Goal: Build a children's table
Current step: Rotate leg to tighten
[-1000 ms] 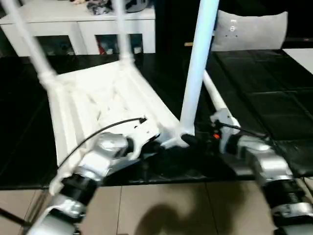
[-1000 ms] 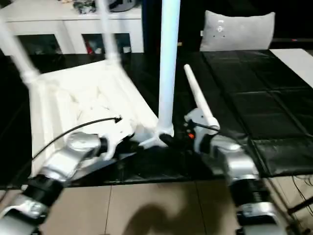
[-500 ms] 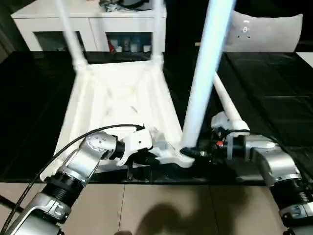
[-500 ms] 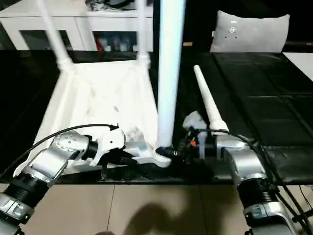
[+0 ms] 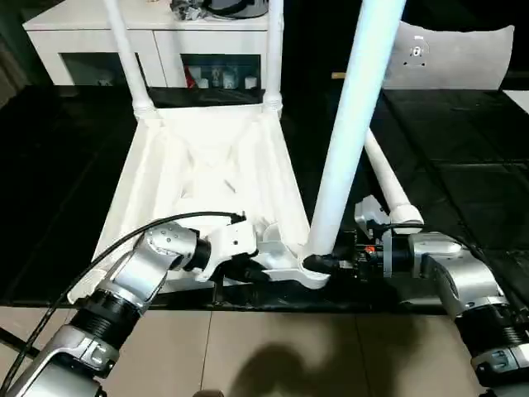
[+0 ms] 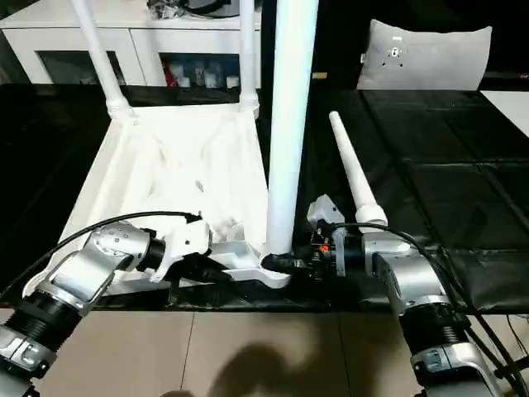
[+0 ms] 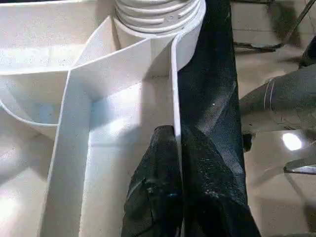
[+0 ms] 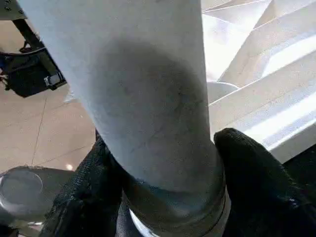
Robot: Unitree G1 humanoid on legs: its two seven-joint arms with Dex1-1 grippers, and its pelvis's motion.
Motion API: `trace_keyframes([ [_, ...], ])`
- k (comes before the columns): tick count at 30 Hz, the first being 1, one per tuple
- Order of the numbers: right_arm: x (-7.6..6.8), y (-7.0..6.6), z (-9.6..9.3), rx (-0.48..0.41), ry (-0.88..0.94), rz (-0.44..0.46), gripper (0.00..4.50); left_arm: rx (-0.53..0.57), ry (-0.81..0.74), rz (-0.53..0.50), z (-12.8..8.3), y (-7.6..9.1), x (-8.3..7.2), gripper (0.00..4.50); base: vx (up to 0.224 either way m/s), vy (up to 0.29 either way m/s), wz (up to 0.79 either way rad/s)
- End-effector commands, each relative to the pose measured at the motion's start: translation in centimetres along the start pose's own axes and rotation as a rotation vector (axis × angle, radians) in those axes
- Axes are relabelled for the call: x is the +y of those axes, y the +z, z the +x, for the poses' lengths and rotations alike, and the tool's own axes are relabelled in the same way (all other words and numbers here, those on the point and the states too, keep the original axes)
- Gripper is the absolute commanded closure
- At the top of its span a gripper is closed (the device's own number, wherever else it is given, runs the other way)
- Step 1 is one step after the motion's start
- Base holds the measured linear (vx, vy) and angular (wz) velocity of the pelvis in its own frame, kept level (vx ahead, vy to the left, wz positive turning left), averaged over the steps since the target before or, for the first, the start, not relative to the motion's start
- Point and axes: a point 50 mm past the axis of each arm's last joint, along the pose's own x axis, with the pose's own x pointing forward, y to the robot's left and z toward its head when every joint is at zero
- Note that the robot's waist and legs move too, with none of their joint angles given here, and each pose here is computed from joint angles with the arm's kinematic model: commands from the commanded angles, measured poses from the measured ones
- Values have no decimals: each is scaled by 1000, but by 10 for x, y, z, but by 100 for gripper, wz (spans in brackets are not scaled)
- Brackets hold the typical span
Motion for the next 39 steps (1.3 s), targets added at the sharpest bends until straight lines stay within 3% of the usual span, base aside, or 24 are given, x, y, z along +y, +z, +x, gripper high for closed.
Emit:
trace_keyframes([
  [1, 8, -8, 6, 3, 64, 54, 194, 60, -97, -32, 13, -12, -13, 450, 0, 0, 0],
  [4, 10, -11, 12, -35, 22, 109, 194, 32, -67, -80, 14, -11, -14, 450, 0, 0, 0],
  [9, 0, -14, 33, -66, -203, 164, 195, -29, 62, -175, 22, -3, -7, 450, 0, 0, 0],
  [10, -3, -14, 37, -70, -247, 178, 195, -49, 95, -205, 24, 0, -5, 450, 0, 0, 0],
  [11, -13, -12, 51, -107, -423, 254, 196, -143, 207, -320, 31, 13, 4, 450, -53, -7, -5],
  [15, -23, -13, 60, -83, -614, 291, 196, -183, 317, -381, 40, 26, 14, 450, -26, -3, -4],
  [19, -28, -11, 63, -136, -716, 331, 196, -182, 415, -372, 49, 33, 20, 450, 0, 0, 0],
  [20, -27, -9, 63, -161, -707, 301, 196, -172, 411, -367, 53, 35, 19, 450, 0, 0, 0],
  [21, -26, -8, 63, -170, -706, 298, 161, -164, 406, -359, 53, 35, 18, 450, 0, 0, 0],
  [28, -27, -4, 56, -219, -699, 262, 100, -123, 412, -337, 49, 28, 18, 450, 0, 0, 0],
  [34, -28, 2, 35, -275, -662, 164, 56, -62, 399, -283, 40, 13, 18, 450, 0, 0, 0],
  [35, -28, 3, 25, -271, -635, 125, 35, -42, 381, -261, 38, 9, 17, 450, 0, 0, 0],
  [39, -25, 5, 8, -230, -540, 49, 22, -9, 312, -216, 33, 2, 12, 450, 0, 0, 0],
])
